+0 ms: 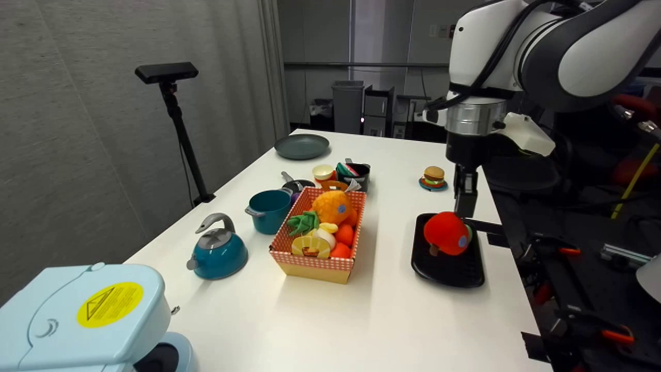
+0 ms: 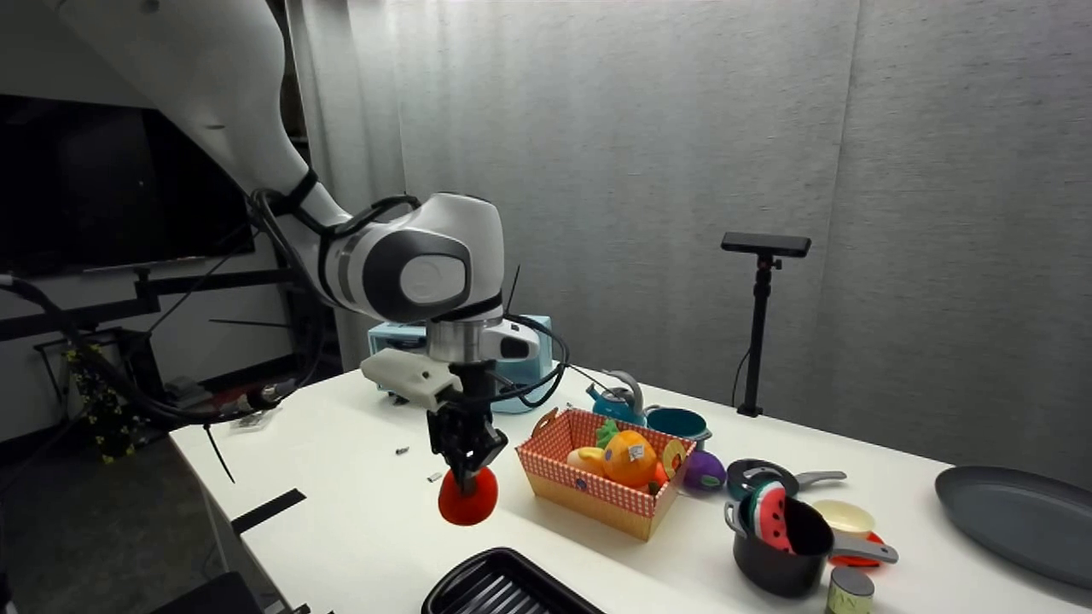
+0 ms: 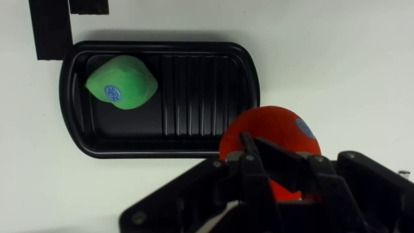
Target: Take the fruit in the basket and put it on the tray
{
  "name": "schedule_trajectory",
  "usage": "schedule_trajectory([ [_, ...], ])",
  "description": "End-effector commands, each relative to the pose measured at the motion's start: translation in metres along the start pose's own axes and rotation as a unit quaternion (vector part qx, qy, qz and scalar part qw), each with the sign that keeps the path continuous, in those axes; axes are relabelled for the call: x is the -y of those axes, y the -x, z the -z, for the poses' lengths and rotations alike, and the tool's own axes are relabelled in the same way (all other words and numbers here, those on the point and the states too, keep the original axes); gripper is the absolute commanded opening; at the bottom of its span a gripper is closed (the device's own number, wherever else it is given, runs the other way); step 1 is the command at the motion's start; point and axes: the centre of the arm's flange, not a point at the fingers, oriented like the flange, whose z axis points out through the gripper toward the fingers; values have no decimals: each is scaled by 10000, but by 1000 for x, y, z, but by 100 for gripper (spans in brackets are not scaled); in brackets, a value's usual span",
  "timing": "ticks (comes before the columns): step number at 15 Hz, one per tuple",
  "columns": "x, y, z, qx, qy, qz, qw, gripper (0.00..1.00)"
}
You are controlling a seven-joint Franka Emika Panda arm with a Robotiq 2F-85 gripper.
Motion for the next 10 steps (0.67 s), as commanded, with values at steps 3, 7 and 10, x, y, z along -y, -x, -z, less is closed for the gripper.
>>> schedule_trajectory([
  [3,-44,47,10,-184,-68,-83,9998,1],
  [7,-67,66,13,-205,-91,-177,9996,1],
  [10,-80,70,17,-252,-81,-230,9994,1],
])
